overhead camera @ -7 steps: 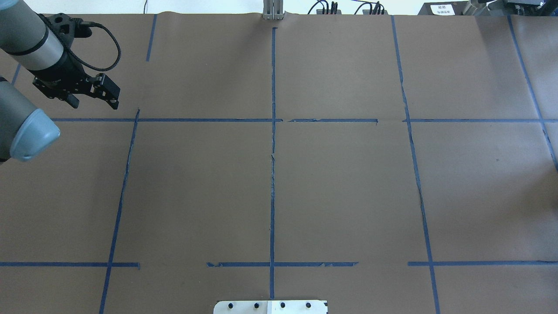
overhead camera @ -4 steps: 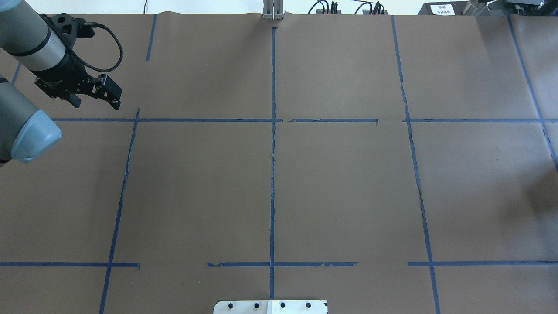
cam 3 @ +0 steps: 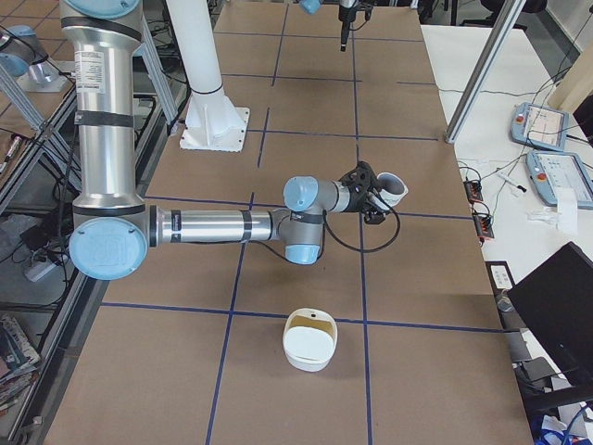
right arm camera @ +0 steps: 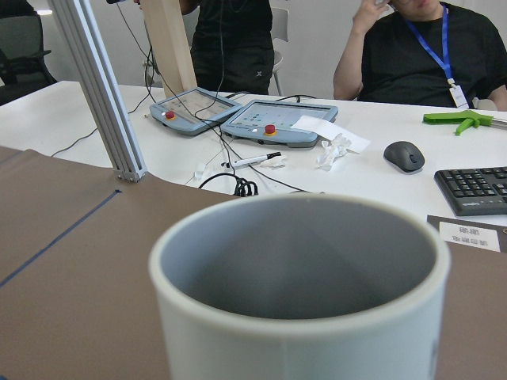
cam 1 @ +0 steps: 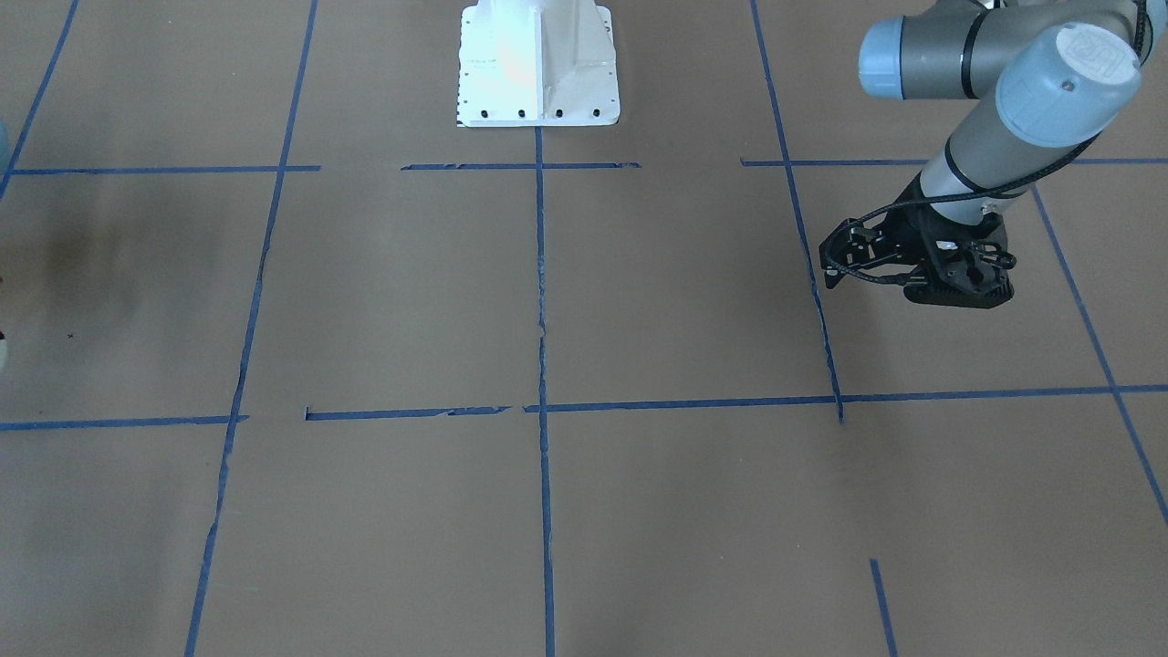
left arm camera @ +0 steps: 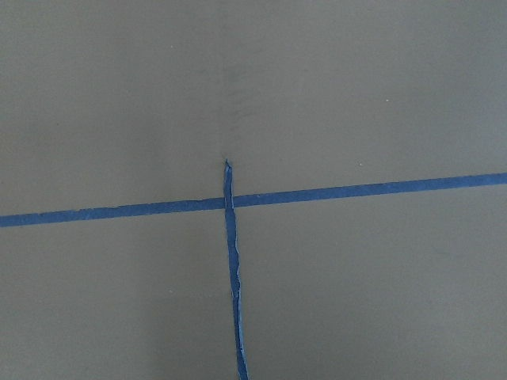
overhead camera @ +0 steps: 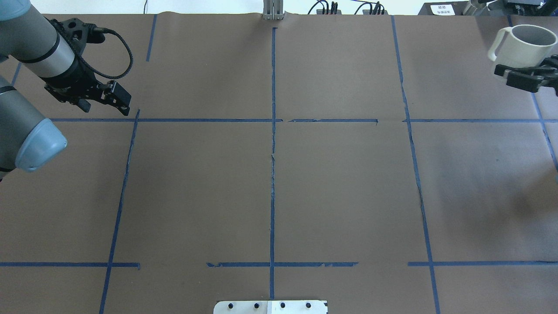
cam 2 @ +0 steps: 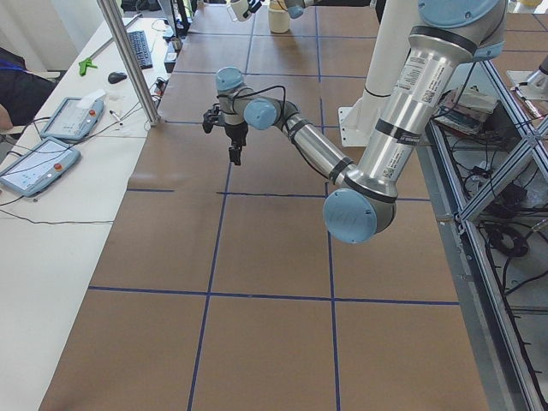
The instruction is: Left arm hands cup to right arm to dump lemon
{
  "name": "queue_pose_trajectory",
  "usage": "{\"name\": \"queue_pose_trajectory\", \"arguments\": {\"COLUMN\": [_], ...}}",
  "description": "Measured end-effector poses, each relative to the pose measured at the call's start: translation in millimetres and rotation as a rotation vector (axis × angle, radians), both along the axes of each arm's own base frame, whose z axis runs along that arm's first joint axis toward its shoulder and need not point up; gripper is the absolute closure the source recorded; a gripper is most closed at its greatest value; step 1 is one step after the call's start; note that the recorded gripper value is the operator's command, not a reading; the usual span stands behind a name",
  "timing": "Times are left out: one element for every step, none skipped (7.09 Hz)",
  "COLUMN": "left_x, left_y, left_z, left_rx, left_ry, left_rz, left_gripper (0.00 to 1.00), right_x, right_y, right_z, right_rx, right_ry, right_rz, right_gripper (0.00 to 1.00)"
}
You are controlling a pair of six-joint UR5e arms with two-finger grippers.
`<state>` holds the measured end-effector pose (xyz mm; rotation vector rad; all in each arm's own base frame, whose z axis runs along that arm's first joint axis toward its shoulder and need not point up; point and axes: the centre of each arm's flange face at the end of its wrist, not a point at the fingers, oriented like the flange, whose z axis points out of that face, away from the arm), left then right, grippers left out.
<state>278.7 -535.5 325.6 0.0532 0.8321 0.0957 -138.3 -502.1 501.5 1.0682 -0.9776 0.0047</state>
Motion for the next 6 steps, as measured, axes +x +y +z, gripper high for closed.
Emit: {"name": "queue_pose_trajectory", "arguments": {"left_x": [4.3, 9.1, 19.7, 33.6, 42.6, 52.3], "left_y": [1.6, 3.1, 7.9, 14.7, 17.2, 18.0], "left_z": [-3.3, -8.6, -13.1, -18.1, -25.5, -37.2], "left_rx": [0.003, 0.004, 0.005, 0.003, -0.015, -0.057], "left_ry": [0.004, 0.011, 0.020, 0.027, 0.033, 0.043], "left_rz": [0.006, 0.012, 0.031, 0.052, 0.045, 0.012], "left_gripper": [0.00, 0.00, 0.00, 0.00, 0.00, 0.00], "right_x": [-45.6, -96.8, -143.1, -189.2, -235.8, -287.0], "right_y": [-14.8, -23.2, -21.1, -12.3, 1.4, 19.3], "right_z": [-24.7, -53.2, -77.6, -101.4, -125.5, -155.3], "right_rx": [0.040, 0.068, 0.092, 0.110, 0.120, 0.122], "right_ry": [0.048, 0.072, 0.077, 0.077, 0.083, 0.098], "right_rz": [-0.004, -0.002, 0.003, 0.019, 0.042, 0.059], "right_gripper": [0.84, 0.84, 0.84, 0.83, 0.83, 0.83]}}
